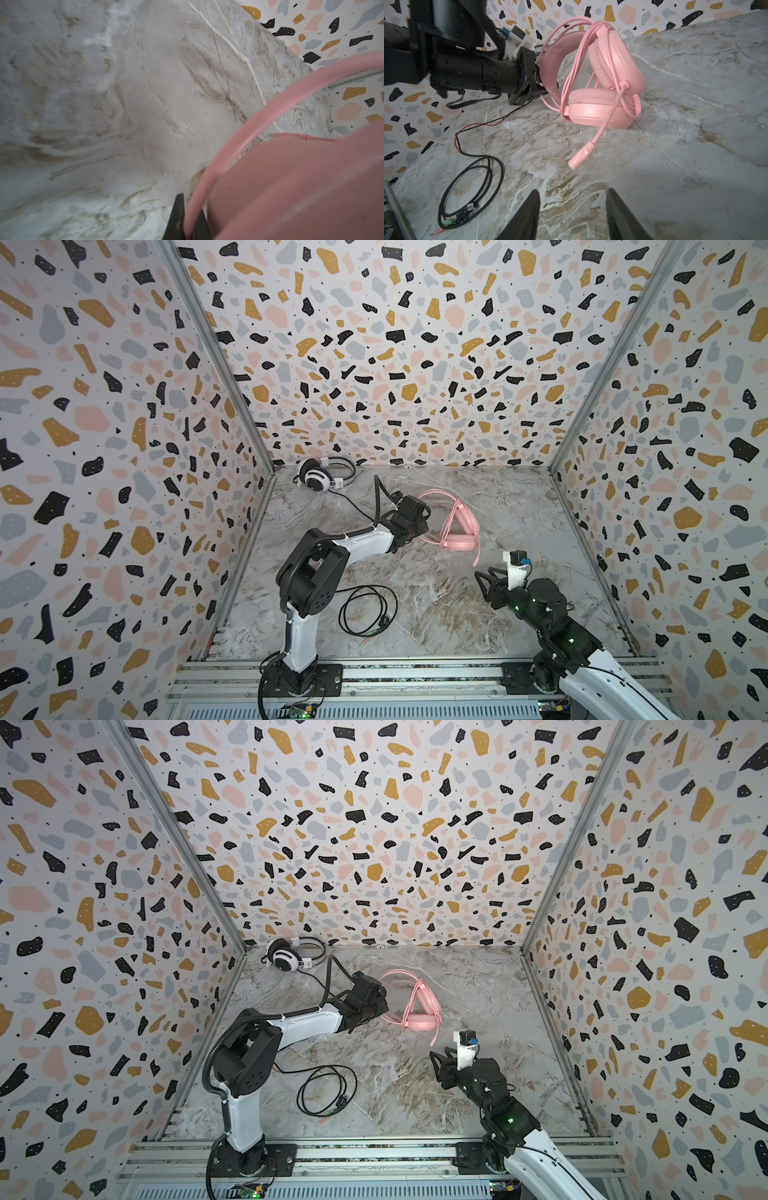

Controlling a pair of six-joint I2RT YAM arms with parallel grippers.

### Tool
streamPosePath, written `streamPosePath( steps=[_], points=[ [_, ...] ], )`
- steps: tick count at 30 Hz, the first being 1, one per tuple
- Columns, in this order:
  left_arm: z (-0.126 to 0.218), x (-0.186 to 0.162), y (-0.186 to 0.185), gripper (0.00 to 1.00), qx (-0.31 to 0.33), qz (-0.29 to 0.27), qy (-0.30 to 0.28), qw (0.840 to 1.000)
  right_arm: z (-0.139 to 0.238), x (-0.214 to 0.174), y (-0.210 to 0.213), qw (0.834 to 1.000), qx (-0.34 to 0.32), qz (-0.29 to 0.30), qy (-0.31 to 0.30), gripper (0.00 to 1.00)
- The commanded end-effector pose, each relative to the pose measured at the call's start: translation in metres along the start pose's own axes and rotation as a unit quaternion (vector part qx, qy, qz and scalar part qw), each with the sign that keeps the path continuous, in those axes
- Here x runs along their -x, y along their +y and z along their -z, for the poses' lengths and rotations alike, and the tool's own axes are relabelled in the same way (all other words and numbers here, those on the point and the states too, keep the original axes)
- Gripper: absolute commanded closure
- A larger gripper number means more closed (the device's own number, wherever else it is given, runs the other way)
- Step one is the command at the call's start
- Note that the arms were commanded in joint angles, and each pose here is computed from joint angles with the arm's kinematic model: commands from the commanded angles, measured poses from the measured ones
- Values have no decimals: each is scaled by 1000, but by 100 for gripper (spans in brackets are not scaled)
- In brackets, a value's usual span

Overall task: Wrap the headphones
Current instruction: 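Lay the wrapped pink headset on the table with the left gripper and release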

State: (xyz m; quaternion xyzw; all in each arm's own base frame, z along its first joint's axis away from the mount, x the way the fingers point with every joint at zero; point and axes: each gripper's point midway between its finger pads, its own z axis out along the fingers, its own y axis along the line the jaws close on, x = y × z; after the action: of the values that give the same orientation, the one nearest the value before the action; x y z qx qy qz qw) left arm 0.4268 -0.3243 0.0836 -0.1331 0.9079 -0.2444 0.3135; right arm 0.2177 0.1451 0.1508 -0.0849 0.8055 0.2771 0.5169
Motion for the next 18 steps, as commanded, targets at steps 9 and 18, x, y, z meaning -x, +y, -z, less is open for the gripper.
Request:
streamPosePath(
  steps=[9,18],
  points=[
    [-45,8,-57,100,-54,50,-16,997,6,-19,-7,998,3,-58,-5,48],
    [-81,-2,-70,100,-50,53,-5,997,8,-16,-11,998,-7,-57,-14,48]
  ],
)
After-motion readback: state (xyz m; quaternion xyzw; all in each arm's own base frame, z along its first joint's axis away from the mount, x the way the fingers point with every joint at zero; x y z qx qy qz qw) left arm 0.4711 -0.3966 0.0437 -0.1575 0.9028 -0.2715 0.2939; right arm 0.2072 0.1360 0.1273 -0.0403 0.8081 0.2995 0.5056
